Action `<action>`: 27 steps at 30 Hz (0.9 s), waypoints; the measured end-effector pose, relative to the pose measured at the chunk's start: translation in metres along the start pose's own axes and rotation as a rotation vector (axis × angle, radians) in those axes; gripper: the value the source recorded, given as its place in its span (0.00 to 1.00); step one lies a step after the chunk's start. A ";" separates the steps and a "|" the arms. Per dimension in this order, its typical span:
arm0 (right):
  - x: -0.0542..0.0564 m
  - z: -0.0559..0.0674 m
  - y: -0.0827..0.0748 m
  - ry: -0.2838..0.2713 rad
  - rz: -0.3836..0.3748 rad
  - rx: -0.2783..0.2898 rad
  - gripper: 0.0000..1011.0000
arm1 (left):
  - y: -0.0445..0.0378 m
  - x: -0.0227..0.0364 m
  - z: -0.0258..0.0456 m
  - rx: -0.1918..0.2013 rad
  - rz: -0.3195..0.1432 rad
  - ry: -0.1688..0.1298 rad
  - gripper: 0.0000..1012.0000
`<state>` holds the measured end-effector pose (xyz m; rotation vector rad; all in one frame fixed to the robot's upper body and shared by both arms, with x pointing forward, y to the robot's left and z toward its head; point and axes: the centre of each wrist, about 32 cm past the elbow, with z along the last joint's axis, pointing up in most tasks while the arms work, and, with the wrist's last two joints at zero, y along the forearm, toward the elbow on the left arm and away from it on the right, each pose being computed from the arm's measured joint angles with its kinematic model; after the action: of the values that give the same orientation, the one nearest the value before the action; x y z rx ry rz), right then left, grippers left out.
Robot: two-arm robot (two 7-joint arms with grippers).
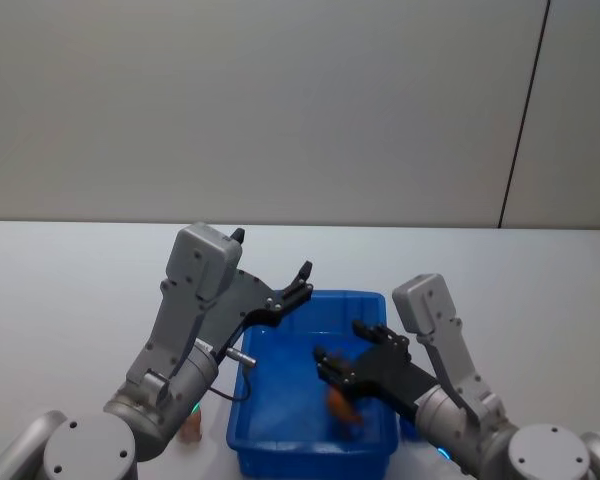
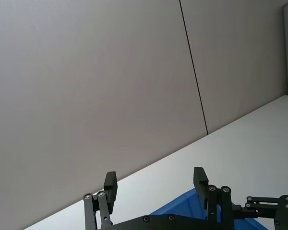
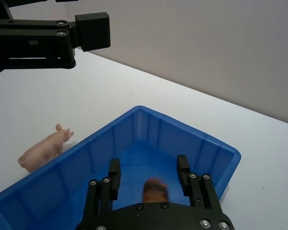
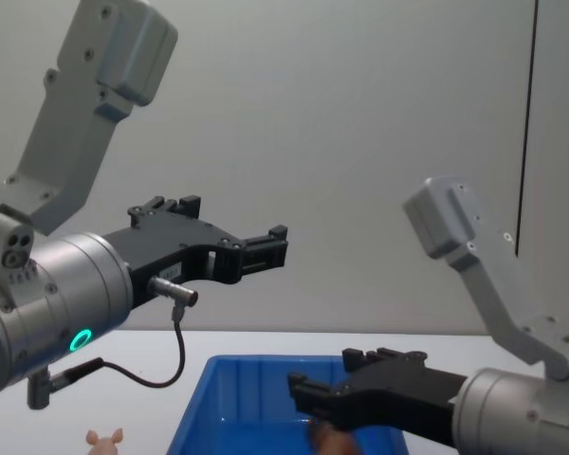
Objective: Pick up the two dolls from the table and place them into the box.
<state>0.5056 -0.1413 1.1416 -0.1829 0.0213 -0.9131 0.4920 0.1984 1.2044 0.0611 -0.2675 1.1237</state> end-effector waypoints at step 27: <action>0.007 -0.003 -0.041 0.011 -0.166 0.052 0.99 | 0.0000 0.0000 0.0000 0.000 0.000 0.000 0.99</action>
<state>0.4777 -0.1721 1.1455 -0.1324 -0.0075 -1.0796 0.4920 0.1984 1.2044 0.0612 -0.2675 1.1237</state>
